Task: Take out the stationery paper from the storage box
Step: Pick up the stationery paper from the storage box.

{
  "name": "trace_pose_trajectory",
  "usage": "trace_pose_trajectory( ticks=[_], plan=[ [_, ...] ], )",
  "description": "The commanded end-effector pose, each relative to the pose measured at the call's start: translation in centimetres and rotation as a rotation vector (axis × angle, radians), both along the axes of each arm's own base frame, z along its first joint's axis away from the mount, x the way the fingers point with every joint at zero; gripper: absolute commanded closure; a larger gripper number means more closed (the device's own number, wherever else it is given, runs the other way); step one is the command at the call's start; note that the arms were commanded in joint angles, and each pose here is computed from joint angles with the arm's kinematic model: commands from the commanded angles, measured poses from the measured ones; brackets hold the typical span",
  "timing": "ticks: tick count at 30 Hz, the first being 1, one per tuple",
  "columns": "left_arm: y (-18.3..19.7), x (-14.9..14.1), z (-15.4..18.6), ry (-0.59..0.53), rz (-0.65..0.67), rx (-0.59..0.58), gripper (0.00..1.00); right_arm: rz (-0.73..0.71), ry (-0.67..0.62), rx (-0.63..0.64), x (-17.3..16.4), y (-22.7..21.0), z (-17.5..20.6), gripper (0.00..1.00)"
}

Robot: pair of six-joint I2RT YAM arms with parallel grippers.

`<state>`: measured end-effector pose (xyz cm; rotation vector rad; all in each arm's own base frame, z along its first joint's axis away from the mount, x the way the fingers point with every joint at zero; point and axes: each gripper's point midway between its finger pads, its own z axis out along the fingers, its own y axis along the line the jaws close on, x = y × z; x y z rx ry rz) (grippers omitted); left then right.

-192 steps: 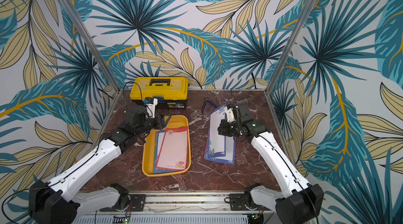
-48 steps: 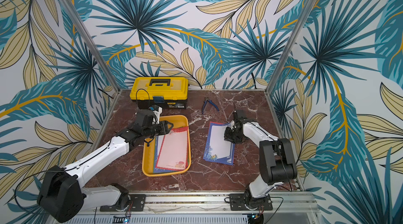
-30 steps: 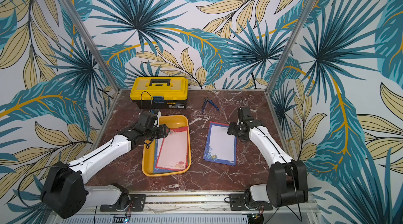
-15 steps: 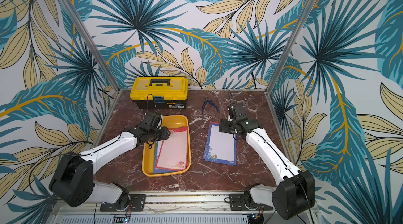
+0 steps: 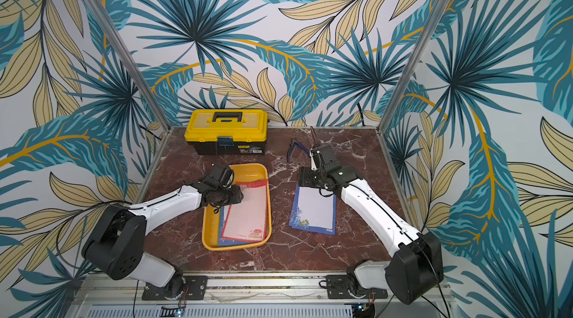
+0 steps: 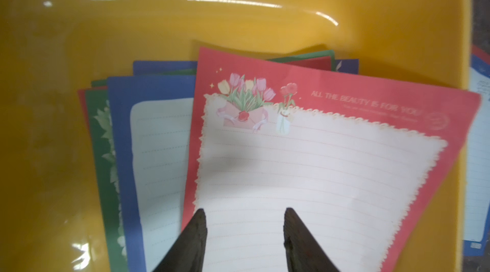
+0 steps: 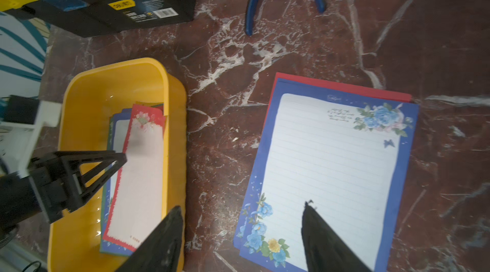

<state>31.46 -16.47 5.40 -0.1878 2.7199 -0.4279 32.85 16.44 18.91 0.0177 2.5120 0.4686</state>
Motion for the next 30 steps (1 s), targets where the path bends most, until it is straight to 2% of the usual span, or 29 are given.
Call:
trace_pose_trajectory(
  ticks=[1, 11, 22, 30],
  plan=[
    [0.6, -0.6, -1.8, 0.049, -0.006, 0.028, 0.50, 0.047, 0.044, 0.061, -1.5, 2.2, -1.0, 0.31],
    [0.0, -0.3, -3.6, 0.108, -0.024, 0.027, 0.51, 0.123, 0.124, 0.042, -2.6, 5.7, -4.1, 0.34],
    [0.9, 0.3, 0.0, -0.010, 0.025, 0.024, 0.49, 0.195, 0.189, 0.065, -2.8, 8.3, -5.8, 0.37],
    [1.7, -0.1, -2.1, 0.044, 0.039, 0.063, 0.43, 0.238, 0.230, 0.072, -3.3, 10.1, -7.2, 0.37]
  ],
)
